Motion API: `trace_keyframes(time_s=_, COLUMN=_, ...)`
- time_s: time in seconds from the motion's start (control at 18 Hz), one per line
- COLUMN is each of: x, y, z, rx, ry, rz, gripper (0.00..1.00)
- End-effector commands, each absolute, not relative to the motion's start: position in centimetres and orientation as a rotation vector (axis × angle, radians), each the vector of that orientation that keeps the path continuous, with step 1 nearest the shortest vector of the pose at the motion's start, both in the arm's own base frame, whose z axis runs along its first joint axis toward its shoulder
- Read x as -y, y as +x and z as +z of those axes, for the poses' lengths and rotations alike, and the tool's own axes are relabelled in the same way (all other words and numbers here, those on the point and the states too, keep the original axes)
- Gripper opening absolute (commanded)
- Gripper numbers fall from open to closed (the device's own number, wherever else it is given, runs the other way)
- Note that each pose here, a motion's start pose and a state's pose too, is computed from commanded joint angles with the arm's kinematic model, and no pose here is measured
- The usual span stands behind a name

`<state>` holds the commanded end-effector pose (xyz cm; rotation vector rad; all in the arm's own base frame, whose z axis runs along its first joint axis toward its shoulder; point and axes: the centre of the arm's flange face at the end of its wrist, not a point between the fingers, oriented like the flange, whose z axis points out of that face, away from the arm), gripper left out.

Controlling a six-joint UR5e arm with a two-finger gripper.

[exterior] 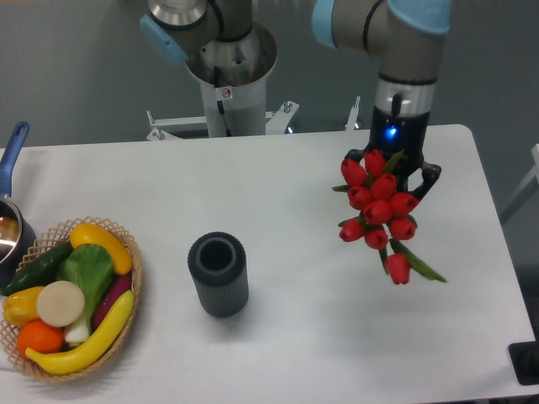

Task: Place the flowers on the table
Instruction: 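Lower the held tulip bouquet down onto the table surface, then open the gripper to release the tulips and lift away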

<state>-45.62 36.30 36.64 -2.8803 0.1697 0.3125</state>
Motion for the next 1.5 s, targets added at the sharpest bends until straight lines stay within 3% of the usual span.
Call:
trace_keyframes(time_s=0.56, x=-41.7, y=-47.5, z=27.0, rx=-0.302, ry=-3.057, rz=0.205, gripper=0.44)
trace_keyframes(time_s=0.83, x=-42.6, y=-48.8, z=25.0, rx=-0.305, ry=-3.066, rz=0.179, gripper=0.45)
trace_keyframes(time_s=1.11, x=-43.6, y=-48.7, z=24.7, rx=-0.326, ry=-3.061, rz=0.178, gripper=0.57)
trace_keyframes(time_s=1.17, x=-43.6, y=-48.7, z=24.8, rx=-0.328, ry=-3.062, rz=0.181, gripper=0.63)
trace_keyframes(time_s=1.22, x=-43.5, y=-48.5, z=24.9, rx=-0.331, ry=-3.061, rz=0.178, gripper=0.79)
trace_keyframes(time_s=1.33, x=-43.5, y=-48.4, z=25.2, rx=-0.333, ry=-3.058, rz=0.184, gripper=1.00)
trace_keyframes(time_s=1.5, x=-43.4, y=-47.9, z=27.2, rx=-0.334, ry=-3.041, rz=0.225, gripper=1.00)
